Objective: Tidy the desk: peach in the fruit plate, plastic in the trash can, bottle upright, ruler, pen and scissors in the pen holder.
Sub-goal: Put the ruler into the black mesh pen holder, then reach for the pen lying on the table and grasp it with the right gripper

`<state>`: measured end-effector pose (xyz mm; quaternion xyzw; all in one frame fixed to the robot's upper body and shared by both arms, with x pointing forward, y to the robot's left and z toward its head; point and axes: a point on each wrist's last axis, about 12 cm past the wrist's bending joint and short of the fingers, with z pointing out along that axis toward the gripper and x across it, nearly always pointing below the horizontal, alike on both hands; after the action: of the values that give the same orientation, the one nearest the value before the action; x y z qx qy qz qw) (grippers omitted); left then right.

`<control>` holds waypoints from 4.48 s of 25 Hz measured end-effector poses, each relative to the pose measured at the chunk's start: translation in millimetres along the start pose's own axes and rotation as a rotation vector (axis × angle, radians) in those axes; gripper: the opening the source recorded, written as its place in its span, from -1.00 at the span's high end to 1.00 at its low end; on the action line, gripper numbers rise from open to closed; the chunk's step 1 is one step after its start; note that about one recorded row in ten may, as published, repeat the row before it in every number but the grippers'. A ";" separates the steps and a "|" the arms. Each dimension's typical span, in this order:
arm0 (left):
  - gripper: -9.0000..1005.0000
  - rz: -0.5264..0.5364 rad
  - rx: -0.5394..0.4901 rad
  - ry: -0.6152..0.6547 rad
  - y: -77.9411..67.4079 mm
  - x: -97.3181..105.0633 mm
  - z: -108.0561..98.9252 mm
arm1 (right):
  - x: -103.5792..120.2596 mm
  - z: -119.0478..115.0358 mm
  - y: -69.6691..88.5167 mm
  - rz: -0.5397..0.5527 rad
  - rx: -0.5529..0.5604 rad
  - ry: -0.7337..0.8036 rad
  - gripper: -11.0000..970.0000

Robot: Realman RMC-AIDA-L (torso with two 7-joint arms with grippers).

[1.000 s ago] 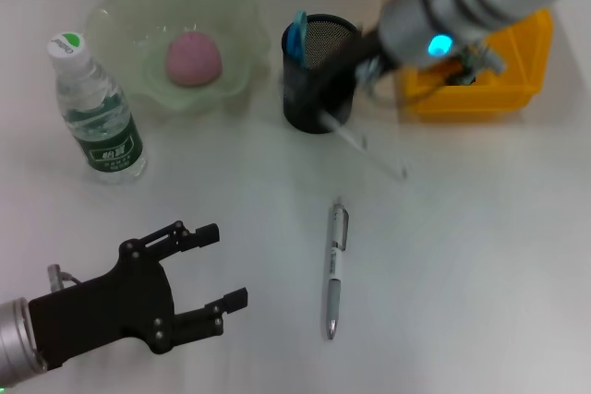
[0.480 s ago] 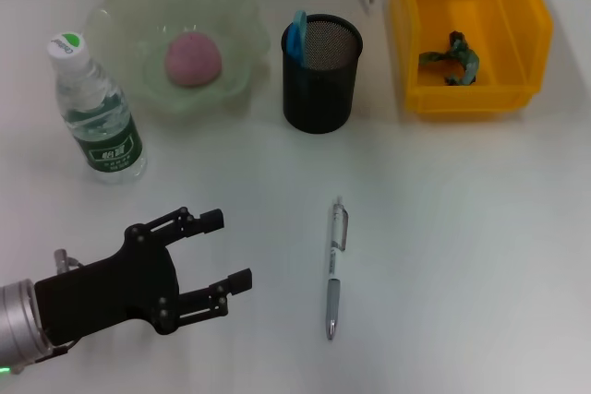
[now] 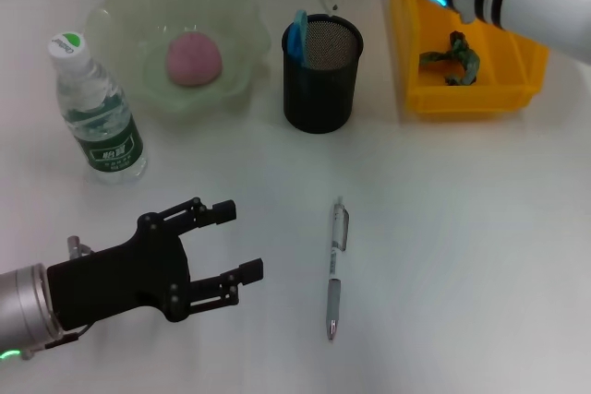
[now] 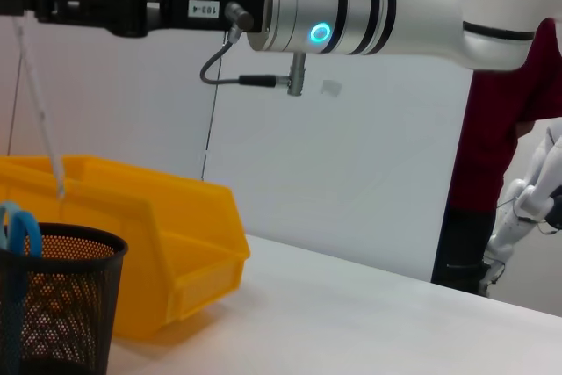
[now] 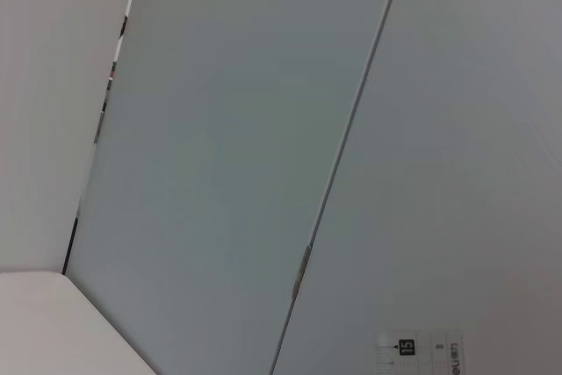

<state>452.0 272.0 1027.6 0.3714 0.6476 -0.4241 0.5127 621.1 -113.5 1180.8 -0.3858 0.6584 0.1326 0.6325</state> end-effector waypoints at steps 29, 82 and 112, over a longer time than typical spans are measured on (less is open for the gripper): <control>-0.60 0.000 0.021 0.022 3.2 -1.7 6.7 | 47.4 -1.6 9.5 0.140 -0.061 0.025 -0.01; -0.60 0.046 0.037 0.061 1.5 -0.8 0.8 | -40.6 -21.5 -16.3 0.540 -0.274 1.130 -0.40; -0.60 0.068 0.048 0.056 -0.2 -0.1 7.3 | 27.2 11.6 43.2 0.572 -0.347 1.226 -0.28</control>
<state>454.5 265.1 1026.9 0.4172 0.6384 -0.4113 0.4993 603.0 -86.3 1139.9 -0.2978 0.9417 0.1555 0.0164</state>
